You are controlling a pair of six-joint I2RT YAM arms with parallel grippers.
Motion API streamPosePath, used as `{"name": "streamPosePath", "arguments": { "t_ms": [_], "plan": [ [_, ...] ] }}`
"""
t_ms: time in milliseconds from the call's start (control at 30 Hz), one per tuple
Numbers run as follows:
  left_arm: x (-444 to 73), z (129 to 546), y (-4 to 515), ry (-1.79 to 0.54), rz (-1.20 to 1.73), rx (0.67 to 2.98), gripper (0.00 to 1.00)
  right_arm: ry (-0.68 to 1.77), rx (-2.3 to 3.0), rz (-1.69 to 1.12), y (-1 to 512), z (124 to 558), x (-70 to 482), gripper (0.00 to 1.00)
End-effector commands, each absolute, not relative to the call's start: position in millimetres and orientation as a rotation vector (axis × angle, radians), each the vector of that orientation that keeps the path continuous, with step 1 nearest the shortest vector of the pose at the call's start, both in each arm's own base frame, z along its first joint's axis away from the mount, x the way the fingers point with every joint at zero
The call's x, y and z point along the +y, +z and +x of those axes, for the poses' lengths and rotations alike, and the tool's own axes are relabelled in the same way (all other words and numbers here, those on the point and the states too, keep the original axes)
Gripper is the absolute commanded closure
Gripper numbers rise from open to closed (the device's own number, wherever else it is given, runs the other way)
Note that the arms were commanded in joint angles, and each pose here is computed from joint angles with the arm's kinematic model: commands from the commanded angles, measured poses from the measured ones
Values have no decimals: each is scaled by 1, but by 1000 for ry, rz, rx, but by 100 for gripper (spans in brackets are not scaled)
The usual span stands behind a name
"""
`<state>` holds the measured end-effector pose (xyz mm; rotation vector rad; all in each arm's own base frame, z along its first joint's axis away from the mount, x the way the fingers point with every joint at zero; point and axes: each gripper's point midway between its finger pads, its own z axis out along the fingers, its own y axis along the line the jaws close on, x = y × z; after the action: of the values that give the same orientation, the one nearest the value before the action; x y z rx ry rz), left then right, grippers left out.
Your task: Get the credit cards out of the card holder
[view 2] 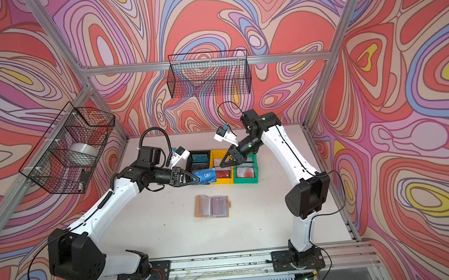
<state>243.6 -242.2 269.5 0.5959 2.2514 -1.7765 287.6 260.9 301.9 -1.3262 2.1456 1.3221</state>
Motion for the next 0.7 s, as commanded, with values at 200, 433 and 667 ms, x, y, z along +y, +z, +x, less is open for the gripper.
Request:
{"name": "streamPosePath", "arguments": {
  "t_ms": [200, 433, 667],
  "plan": [
    [-244, 224, 271, -1803, 708, 2259, 100, 1608, 2082, -1303, 298, 285, 278, 70],
    [-251, 221, 270, -1835, 751, 2274, 100, 1645, 2103, -1322, 287, 283, 289, 68],
    [-256, 219, 259, -1862, 762, 2326, 100, 1675, 2096, -1359, 284, 272, 299, 69]
  ]
}}
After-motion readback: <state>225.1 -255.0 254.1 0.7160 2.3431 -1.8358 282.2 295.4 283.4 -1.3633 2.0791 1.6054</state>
